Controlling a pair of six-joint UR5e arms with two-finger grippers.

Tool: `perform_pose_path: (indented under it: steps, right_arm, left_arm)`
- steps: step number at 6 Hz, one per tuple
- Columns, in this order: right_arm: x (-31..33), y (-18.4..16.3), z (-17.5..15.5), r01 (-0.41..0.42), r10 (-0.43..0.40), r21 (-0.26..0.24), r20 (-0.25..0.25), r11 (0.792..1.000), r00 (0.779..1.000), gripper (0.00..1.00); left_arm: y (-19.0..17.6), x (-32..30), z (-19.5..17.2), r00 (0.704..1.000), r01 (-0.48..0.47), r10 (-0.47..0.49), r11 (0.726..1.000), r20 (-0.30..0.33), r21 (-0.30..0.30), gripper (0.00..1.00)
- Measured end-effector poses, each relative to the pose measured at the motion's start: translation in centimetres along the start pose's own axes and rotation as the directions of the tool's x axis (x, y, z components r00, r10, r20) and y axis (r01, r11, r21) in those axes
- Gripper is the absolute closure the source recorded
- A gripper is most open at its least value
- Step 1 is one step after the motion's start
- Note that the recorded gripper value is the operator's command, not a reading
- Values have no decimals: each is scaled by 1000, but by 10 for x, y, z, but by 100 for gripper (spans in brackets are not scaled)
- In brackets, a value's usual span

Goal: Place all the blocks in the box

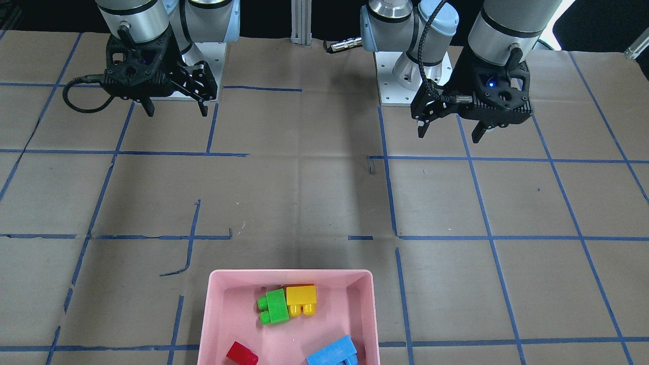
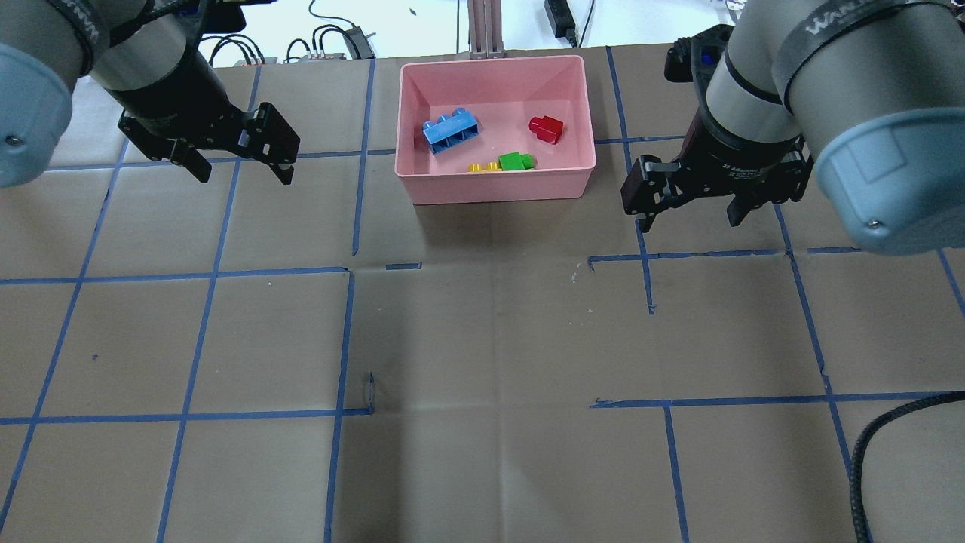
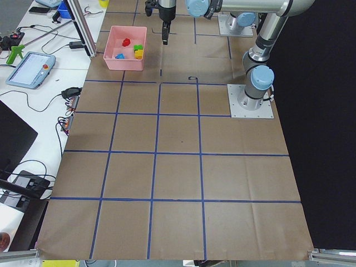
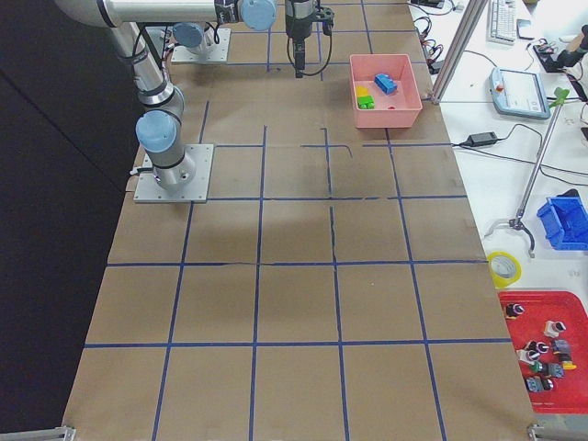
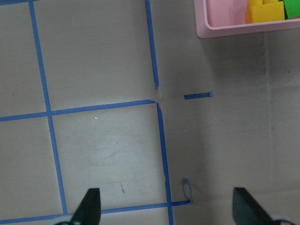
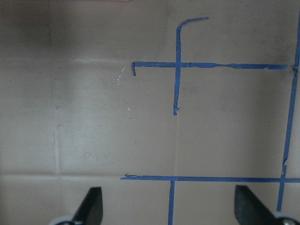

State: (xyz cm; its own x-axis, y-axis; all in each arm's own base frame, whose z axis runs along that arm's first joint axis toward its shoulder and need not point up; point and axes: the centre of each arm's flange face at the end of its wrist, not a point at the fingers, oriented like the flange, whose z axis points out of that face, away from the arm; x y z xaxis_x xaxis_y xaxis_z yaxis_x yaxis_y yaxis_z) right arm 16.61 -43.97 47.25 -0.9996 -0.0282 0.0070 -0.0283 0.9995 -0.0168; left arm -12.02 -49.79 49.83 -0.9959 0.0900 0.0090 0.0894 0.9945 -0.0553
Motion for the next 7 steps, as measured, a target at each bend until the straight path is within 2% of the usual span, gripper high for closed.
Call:
perform_pose_path:
  steps: [7]
  right_arm:
    - [1, -3, 7, -1, 0, -14, -8, 1000, 1000, 1]
  left_arm:
    - [-19, -1, -3, 1000, 3, -3, 1000, -13, 11, 0]
